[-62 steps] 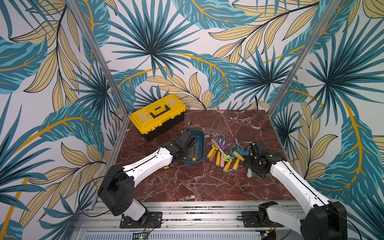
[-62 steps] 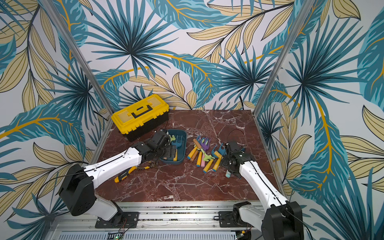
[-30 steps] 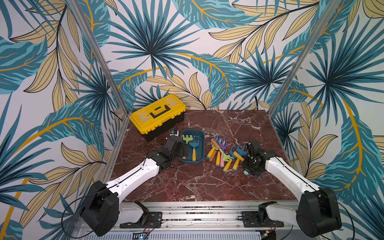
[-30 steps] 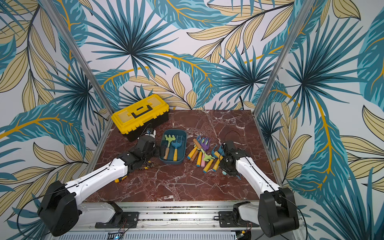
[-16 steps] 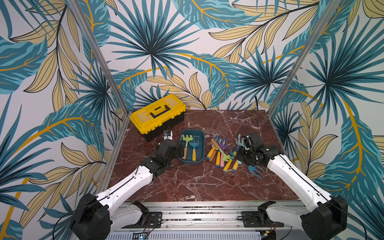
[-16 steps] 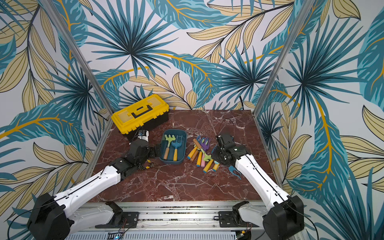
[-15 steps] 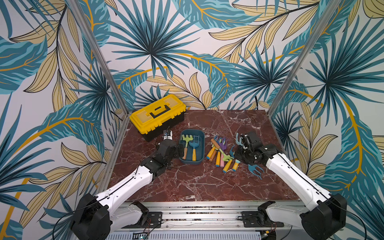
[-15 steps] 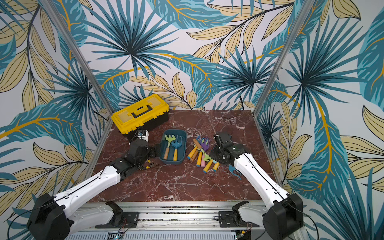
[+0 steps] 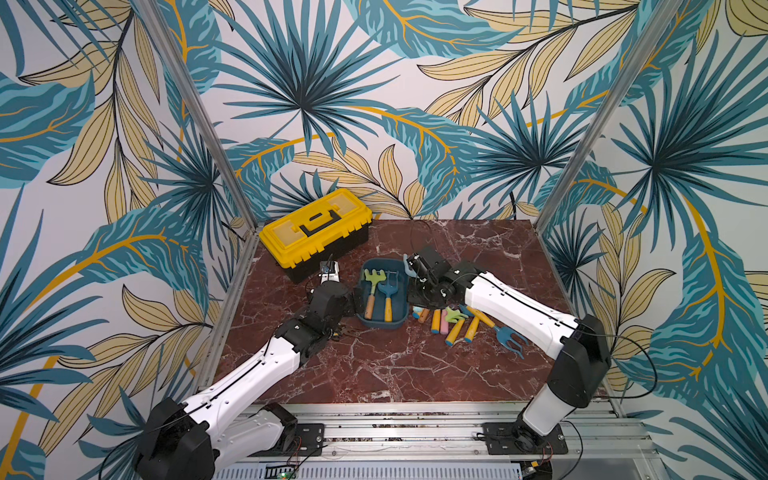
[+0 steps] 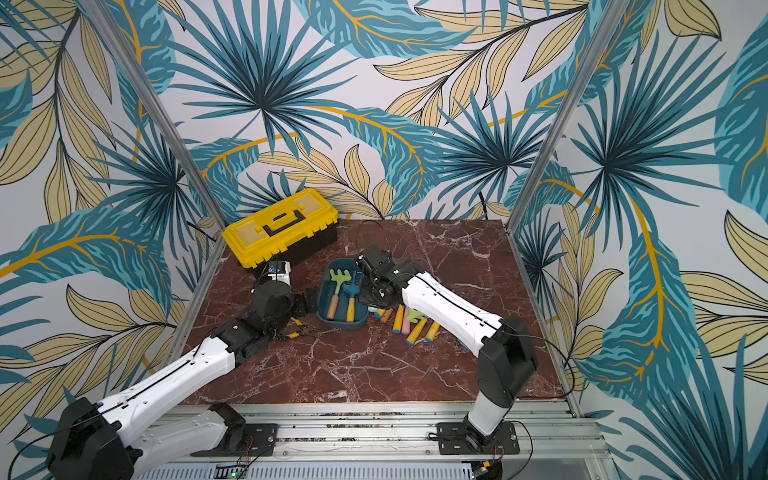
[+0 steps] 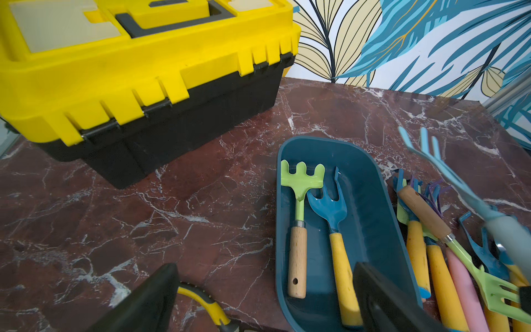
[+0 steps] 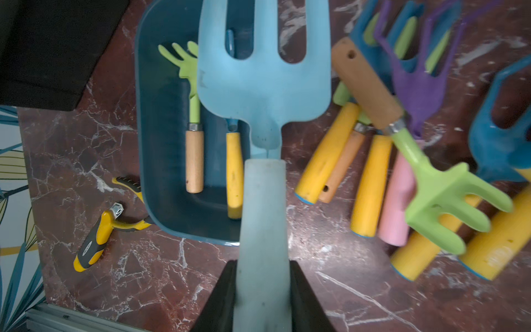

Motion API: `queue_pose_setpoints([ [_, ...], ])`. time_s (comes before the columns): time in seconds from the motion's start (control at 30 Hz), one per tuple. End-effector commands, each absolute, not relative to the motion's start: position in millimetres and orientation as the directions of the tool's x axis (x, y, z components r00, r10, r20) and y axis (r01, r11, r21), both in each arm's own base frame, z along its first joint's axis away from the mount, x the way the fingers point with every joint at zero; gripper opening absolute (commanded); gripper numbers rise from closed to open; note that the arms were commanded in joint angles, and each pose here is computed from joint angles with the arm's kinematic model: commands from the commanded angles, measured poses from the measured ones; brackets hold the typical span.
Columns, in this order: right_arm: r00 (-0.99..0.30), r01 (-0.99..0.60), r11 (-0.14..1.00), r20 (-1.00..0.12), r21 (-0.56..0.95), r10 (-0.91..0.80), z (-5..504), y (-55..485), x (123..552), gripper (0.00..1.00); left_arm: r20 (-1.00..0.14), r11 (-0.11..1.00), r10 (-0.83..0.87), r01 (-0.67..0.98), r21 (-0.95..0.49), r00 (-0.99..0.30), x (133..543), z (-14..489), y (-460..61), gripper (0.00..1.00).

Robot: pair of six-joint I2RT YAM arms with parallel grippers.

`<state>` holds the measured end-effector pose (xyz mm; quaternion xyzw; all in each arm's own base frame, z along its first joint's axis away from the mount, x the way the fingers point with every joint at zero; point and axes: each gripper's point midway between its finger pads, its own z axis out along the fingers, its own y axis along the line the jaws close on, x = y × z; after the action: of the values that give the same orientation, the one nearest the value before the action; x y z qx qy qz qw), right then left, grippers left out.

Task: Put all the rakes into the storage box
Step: Place the rake in the storage box.

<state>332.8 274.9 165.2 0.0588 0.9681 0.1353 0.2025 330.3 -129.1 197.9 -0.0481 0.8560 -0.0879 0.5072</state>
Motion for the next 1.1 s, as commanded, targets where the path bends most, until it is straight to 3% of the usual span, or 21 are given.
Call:
queue_pose_setpoints([
  [0.0,-0.918,0.051,0.959,-0.364,0.280,0.156,156.9,293.8,336.4,0.23,-0.869,0.979,-0.188,-0.021,-0.201,-0.457,326.5,199.6,-118.9,1.00],
  [0.27,-0.932,0.027,0.967,-0.344,0.255,0.117,132.5,325.3,345.8,0.23,-0.883,0.977,-0.201,-0.020,-0.212,-0.424,320.5,211.4,-113.2,1.00],
  [0.67,-0.938,0.048,0.980,-0.329,0.192,0.110,101.3,327.1,354.2,0.26,-0.886,0.976,-0.202,-0.015,-0.215,-0.417,318.4,213.2,-112.4,1.00],
  [0.93,-0.935,0.051,0.984,-0.339,0.169,0.106,101.0,318.2,351.3,0.55,-0.886,0.976,-0.202,-0.012,-0.217,-0.418,318.7,213.0,-113.4,1.00],
  [1.07,-0.928,0.044,0.983,-0.358,0.177,0.107,113.1,314.7,350.2,0.57,-0.884,0.976,-0.199,-0.009,-0.216,-0.423,319.3,210.9,-114.5,1.00],
])
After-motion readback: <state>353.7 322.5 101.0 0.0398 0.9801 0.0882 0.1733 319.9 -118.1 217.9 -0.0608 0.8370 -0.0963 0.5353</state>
